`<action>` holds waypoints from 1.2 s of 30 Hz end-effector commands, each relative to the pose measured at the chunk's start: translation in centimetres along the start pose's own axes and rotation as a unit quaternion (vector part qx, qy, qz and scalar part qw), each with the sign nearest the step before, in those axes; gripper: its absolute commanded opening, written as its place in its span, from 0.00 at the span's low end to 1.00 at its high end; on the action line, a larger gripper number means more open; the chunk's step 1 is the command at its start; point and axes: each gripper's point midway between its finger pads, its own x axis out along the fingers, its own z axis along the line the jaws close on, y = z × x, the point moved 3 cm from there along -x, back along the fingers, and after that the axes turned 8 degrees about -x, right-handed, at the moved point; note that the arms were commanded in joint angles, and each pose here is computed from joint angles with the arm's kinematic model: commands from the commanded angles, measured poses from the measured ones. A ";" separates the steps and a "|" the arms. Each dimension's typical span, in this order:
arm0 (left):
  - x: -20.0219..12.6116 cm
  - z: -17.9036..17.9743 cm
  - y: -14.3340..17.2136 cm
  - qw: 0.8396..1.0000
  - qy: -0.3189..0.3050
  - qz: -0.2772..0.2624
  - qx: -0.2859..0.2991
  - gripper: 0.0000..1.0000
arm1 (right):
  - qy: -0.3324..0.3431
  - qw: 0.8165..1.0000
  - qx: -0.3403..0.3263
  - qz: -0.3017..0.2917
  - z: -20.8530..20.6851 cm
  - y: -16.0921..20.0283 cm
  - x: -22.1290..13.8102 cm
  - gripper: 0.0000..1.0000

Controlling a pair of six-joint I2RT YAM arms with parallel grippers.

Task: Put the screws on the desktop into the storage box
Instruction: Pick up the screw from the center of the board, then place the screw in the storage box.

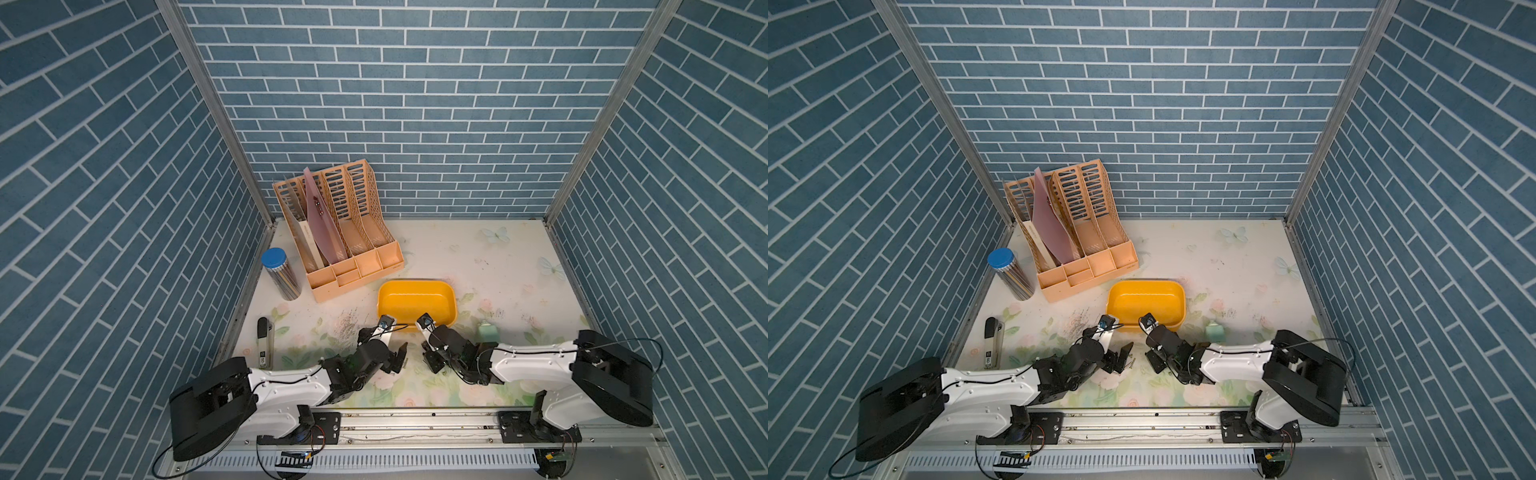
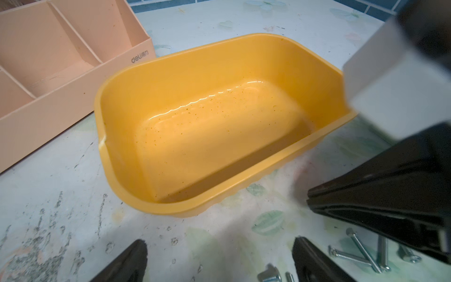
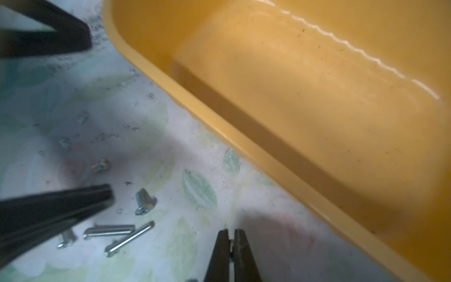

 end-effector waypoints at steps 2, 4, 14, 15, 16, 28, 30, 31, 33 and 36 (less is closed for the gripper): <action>0.8 -1.7 0.1 0.999 0.020 0.029 0.038 0.94 | 0.006 0.998 0.000 -0.059 -1.1 -4.2 -3.3 0.00; 1.4 -2.2 0.7 0.997 0.023 0.051 0.051 0.94 | 0.009 0.997 0.000 -0.070 -2.0 -5.9 -3.7 0.00; 2.9 -2.6 3.0 0.991 -0.013 0.118 0.063 0.84 | 0.004 0.999 -0.005 -0.044 -4.8 -9.9 1.7 0.00; 2.9 -2.7 3.1 0.991 -0.014 0.120 0.063 0.83 | 0.003 0.999 -0.003 -0.043 -5.1 -9.9 2.1 0.00; 2.9 -2.7 3.1 0.991 -0.015 0.120 0.060 0.81 | 0.004 0.999 0.000 -0.042 -5.4 -9.9 2.5 0.00; 2.8 -3.2 3.9 0.987 -0.001 0.149 0.056 0.60 | 0.000 1.000 0.010 -0.020 -6.3 -8.8 4.8 0.15; 2.7 -3.2 3.8 0.987 0.001 0.149 0.053 0.56 | 0.000 1.000 0.009 -0.021 -6.3 -8.9 4.6 0.15; 2.7 -3.2 3.8 0.987 0.002 0.150 0.052 0.53 | -0.001 1.000 0.009 -0.023 -6.3 -8.9 4.5 0.16; 2.6 -3.3 3.9 0.987 0.003 0.152 0.052 0.50 | 0.003 1.000 0.010 -0.026 -6.4 -8.9 4.1 0.16; 2.6 -3.7 3.4 0.987 0.009 0.154 0.050 0.45 | 0.004 0.999 0.012 -0.033 -6.5 -9.0 3.5 0.16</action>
